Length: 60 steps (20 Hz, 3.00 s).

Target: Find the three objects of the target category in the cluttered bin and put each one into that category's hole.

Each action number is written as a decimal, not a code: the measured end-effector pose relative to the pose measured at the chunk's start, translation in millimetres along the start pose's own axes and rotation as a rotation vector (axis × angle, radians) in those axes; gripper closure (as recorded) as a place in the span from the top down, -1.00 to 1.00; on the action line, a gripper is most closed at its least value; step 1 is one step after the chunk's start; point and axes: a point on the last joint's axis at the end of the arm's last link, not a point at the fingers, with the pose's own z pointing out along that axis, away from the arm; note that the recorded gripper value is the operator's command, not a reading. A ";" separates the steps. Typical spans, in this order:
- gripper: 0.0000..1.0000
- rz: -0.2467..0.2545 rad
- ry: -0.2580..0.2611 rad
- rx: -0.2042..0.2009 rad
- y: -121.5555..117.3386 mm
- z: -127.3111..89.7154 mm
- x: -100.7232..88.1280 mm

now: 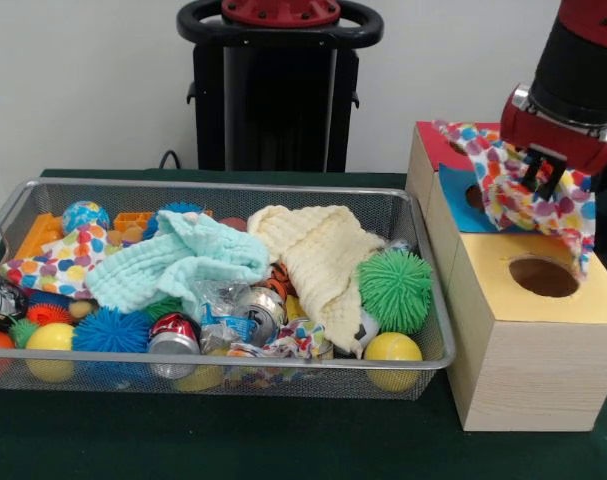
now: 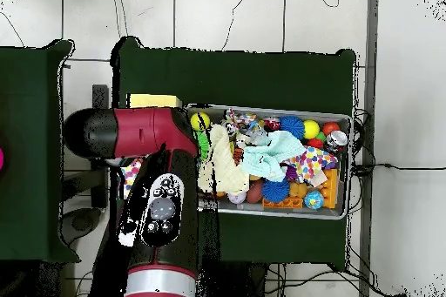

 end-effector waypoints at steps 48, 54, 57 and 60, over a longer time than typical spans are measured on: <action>-1.00 -0.037 -0.368 -0.194 44.6 14.2 -49.8; -1.00 0.000 -0.143 -0.067 24.2 19.1 -48.2; -1.00 0.014 -0.048 -0.025 20.2 20.9 -52.3; -1.00 0.012 -0.026 -0.013 22.9 22.4 -54.8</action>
